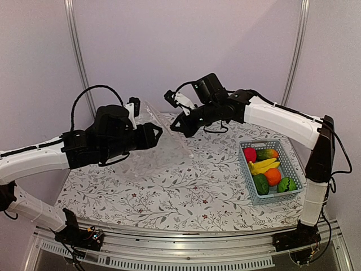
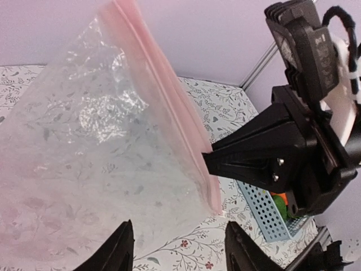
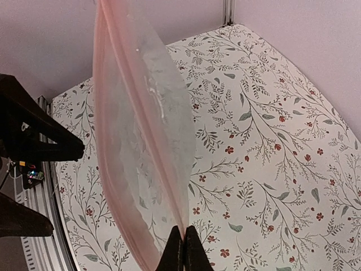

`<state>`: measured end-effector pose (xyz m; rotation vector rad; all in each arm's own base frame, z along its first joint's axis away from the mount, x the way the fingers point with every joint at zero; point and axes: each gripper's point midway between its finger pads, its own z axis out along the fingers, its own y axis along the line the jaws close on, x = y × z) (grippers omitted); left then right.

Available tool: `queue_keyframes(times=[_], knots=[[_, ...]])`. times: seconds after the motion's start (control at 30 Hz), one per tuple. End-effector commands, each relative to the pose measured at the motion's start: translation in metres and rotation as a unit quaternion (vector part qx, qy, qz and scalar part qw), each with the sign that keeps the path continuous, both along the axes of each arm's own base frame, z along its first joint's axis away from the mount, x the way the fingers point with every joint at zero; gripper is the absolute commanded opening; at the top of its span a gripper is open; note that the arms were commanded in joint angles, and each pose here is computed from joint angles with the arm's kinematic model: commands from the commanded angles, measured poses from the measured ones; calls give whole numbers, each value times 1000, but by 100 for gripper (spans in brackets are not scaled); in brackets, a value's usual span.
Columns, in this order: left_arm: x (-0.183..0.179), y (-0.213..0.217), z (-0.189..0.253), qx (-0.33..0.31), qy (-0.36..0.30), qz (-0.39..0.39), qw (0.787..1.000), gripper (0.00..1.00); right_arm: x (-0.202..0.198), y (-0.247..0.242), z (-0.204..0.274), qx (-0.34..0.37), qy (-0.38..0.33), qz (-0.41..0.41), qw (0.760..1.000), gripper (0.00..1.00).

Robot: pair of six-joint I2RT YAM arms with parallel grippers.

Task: Place the food in the zip-top bag and seal the zipper
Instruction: Open the zipper food storage bag.

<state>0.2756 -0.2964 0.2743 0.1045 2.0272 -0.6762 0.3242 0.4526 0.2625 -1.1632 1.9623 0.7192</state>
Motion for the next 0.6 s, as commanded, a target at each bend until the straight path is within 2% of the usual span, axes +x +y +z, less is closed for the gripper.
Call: queue_keyframes(times=[0.0, 0.37, 0.57], knots=[[13, 9, 14, -44, -18, 69, 996, 56, -10, 8, 11, -8, -32, -9, 999, 0], [24, 9, 7, -49, 8, 120, 992, 57, -6, 3, 33, -5, -70, -62, 996, 0], [29, 12, 13, -46, 4, 141, 989, 48, -7, -3, 50, 10, -79, -72, 994, 0]])
